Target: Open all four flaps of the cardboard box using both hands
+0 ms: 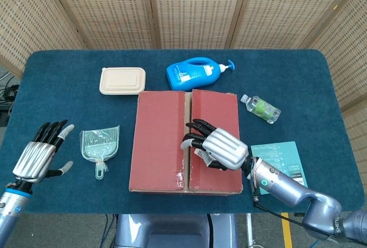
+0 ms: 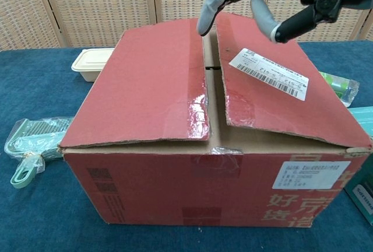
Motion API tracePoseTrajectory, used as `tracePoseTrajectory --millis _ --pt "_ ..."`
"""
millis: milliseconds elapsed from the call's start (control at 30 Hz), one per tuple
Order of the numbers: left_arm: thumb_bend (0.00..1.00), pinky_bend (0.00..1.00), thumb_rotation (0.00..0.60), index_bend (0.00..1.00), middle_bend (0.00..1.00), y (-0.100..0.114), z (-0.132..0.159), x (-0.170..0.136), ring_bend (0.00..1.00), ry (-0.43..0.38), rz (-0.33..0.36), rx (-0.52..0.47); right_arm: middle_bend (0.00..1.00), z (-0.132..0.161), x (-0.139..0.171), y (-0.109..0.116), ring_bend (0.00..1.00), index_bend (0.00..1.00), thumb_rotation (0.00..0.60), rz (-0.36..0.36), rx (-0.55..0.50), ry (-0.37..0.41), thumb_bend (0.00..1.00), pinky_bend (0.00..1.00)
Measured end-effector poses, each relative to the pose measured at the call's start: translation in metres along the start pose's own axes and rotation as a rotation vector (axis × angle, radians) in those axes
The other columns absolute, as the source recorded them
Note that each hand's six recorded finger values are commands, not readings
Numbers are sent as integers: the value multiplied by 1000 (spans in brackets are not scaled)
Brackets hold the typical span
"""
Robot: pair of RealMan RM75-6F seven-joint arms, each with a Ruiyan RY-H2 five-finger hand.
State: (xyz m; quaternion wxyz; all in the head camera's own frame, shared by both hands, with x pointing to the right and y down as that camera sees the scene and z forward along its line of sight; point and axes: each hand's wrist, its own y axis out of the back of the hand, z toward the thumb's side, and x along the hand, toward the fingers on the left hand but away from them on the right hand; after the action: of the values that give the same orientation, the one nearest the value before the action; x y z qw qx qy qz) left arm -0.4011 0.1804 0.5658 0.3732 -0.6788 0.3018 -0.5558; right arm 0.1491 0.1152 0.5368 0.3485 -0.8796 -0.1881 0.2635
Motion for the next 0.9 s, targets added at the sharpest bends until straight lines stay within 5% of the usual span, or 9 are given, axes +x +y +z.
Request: tracePoseTrajectory --millis 900 --pt "299 0 513 38 0 -6 -9 -4 0 35 -29 -57 300 -17 -14 -15 0 325 600 32 61 -61 981 0"
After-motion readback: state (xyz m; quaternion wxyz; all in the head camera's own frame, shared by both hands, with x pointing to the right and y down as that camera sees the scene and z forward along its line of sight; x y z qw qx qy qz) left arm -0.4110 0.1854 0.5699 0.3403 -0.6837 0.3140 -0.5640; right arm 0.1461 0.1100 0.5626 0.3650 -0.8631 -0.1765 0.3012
